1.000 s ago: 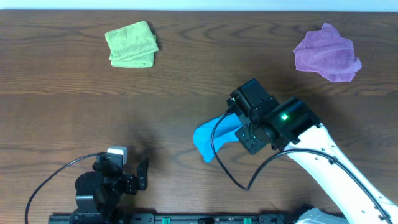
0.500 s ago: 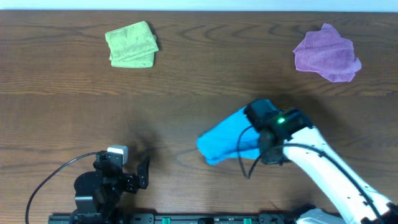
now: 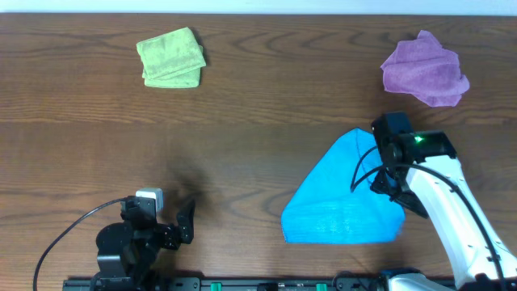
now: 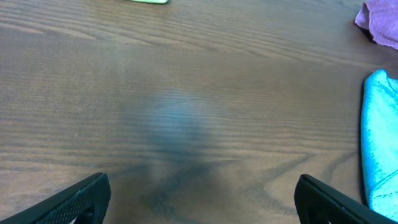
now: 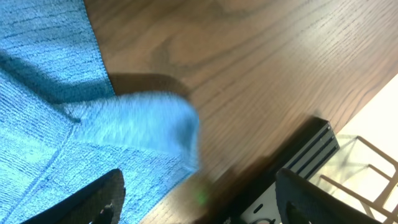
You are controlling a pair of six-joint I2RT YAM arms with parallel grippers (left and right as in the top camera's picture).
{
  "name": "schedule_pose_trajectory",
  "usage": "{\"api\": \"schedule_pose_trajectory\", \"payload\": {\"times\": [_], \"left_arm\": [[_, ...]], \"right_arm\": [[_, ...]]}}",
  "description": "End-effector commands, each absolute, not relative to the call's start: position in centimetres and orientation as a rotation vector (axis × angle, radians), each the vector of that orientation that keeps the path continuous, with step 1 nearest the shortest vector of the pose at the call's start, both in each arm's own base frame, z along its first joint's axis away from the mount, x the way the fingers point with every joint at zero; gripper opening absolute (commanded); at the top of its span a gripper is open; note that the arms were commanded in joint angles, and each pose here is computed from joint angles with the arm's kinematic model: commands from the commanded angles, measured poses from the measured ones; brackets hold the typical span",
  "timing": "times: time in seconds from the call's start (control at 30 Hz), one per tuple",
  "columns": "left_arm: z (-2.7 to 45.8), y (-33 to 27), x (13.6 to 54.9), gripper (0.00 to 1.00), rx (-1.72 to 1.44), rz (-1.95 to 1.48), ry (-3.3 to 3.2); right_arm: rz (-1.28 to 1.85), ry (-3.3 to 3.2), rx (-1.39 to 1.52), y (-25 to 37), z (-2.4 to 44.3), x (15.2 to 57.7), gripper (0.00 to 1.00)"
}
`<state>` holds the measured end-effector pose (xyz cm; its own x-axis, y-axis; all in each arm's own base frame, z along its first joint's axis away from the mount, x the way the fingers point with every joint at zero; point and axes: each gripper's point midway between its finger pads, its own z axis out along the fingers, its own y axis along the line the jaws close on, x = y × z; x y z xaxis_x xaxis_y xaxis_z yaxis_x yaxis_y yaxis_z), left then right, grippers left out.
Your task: Fold the cloth
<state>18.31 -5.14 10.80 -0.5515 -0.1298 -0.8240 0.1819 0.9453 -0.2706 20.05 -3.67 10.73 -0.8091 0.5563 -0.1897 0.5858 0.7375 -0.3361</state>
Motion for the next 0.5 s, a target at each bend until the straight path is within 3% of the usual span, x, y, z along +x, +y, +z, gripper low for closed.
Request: {"api": "schedule_pose_trajectory", "payload": {"times": [0.0,0.13,0.47], "left_arm": [[10.8,-5.3,18.3,0.95,0.033,-0.418,2.114],[10.8,-5.3,18.3,0.96,0.033,-0.417,2.114],[10.8,-5.3,18.3,0.96,0.033,-0.417,2.114]], "right_arm": [[-0.46,2.908,0.754,-2.4,10.6,21.5,0.73],[-0.075,2.938,0.421,2.1,9.9,25.4,0.67],[0.167,3.033,0.356,5.2,5.1,28.2,0.57]]}}
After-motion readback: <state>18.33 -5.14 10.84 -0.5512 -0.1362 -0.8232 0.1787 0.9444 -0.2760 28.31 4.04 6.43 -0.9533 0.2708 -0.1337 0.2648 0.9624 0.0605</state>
